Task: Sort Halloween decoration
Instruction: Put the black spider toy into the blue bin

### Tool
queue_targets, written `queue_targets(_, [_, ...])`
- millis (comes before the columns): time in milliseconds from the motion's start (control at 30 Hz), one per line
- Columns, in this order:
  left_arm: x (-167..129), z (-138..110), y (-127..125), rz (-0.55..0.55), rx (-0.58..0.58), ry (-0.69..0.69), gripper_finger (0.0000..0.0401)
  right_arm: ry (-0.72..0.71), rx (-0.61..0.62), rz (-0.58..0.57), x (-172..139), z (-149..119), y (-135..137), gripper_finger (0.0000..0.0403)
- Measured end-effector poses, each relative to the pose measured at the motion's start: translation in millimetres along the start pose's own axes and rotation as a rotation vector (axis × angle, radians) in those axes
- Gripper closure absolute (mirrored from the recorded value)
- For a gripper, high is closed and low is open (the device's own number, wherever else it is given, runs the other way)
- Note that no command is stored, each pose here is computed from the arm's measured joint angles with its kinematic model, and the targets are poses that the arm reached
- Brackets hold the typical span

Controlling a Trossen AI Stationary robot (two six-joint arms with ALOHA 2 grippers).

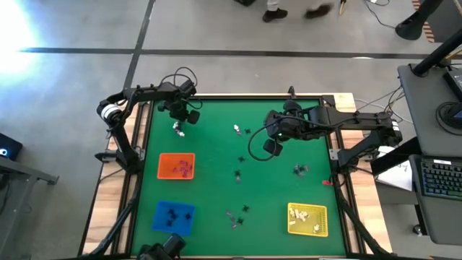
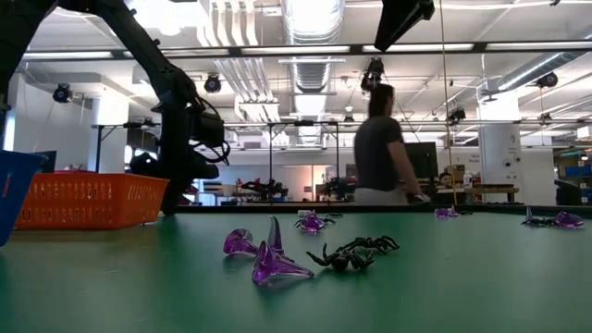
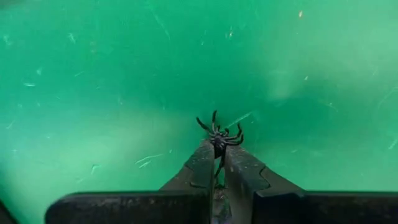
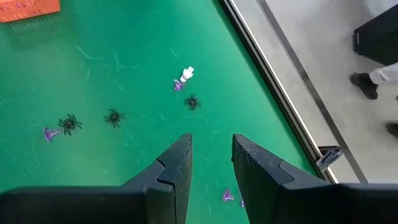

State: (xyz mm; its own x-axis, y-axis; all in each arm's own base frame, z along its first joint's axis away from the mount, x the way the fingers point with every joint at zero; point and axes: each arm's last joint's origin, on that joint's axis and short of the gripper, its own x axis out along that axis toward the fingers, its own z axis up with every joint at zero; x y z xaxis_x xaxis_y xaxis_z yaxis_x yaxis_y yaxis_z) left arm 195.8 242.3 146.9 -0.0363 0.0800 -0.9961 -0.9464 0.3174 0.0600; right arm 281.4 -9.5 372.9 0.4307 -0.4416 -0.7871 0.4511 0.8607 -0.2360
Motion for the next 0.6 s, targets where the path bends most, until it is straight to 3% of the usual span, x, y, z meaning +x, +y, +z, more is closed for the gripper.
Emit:
queue_targets(233, [-6.7,-2.7,-1.2,0.001,0.052,0.041,0.0400,-0.002,0.001,0.000,0.0,0.2,0.1,0.0296])
queue_targets(400, [-26.1,-2.4,-9.5,-0.019,0.100,0.009,0.0401,-0.005,0.000,-0.005,0.0,0.3,-0.1,0.0296])
queue_targets(600, [-58.4,-15.4,-27.0,-0.116,0.175,-0.040,0.0401,-0.003,-0.002,-0.007,0.3,0.0,-0.1,0.0296])
